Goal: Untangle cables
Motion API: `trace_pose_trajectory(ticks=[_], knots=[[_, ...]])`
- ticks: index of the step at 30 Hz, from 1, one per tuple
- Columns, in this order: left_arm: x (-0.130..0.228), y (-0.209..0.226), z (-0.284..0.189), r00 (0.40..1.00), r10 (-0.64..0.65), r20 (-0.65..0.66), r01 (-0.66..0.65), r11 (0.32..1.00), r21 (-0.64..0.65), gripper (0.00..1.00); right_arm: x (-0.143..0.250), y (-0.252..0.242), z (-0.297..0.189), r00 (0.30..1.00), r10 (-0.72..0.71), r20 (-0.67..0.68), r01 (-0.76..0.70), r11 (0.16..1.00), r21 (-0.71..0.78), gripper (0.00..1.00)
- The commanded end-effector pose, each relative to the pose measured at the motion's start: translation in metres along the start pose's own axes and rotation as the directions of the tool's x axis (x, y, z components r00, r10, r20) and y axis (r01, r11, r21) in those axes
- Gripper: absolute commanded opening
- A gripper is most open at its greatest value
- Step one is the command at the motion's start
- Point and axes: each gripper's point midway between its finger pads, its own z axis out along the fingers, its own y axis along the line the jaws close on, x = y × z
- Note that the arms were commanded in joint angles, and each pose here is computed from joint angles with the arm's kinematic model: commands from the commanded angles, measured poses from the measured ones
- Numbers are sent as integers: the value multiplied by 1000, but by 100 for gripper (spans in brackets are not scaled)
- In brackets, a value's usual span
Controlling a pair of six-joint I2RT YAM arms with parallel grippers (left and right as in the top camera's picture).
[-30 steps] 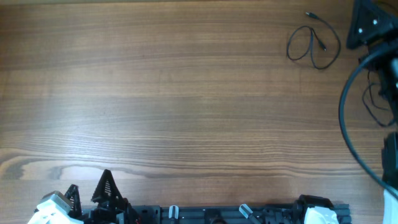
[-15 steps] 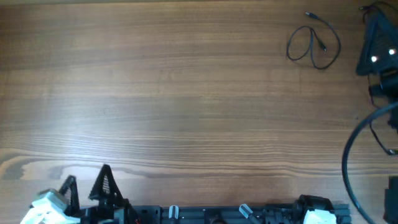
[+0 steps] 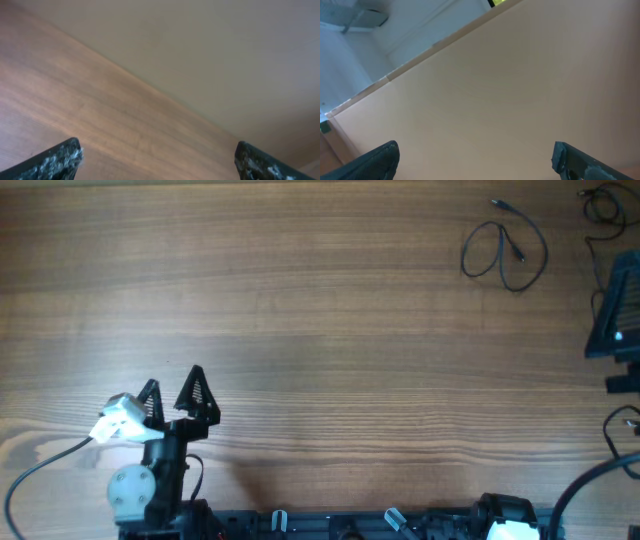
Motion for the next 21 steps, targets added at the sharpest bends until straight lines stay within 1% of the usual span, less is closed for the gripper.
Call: trace_pose_trajectory(ticks=[1, 2, 5, 7, 11, 16, 21], knots=[[18, 10, 13, 1000, -3, 16, 3, 1000, 27, 100, 0, 6, -7, 1000, 3, 4, -3, 1000, -26, 100], [20, 11, 15, 1000, 16, 25, -17, 999, 31, 100, 0, 6, -7, 1000, 2, 4, -2, 1000, -25, 100], [27, 16, 19, 991, 134, 26, -135, 990, 27, 100, -1, 7, -8, 1000, 2, 7, -2, 1000, -28, 100], [29, 17, 19, 984, 176, 21, -176, 984, 23, 100, -1, 8, -8, 1000, 1, 9, -1, 1000, -29, 100], [30, 18, 20, 984, 177, 19, -178, 984, 22, 100, -5, 13, -17, 1000, -5, 28, 6, 999, -41, 100], [50, 32, 25, 984, 176, -10, -176, 984, 9, 100, -14, 26, -38, 997, -18, 72, 23, 997, -69, 100], [50, 33, 25, 984, 176, -11, -176, 984, 5, 100, -20, 33, -52, 994, -29, 104, 38, 996, -84, 100]])
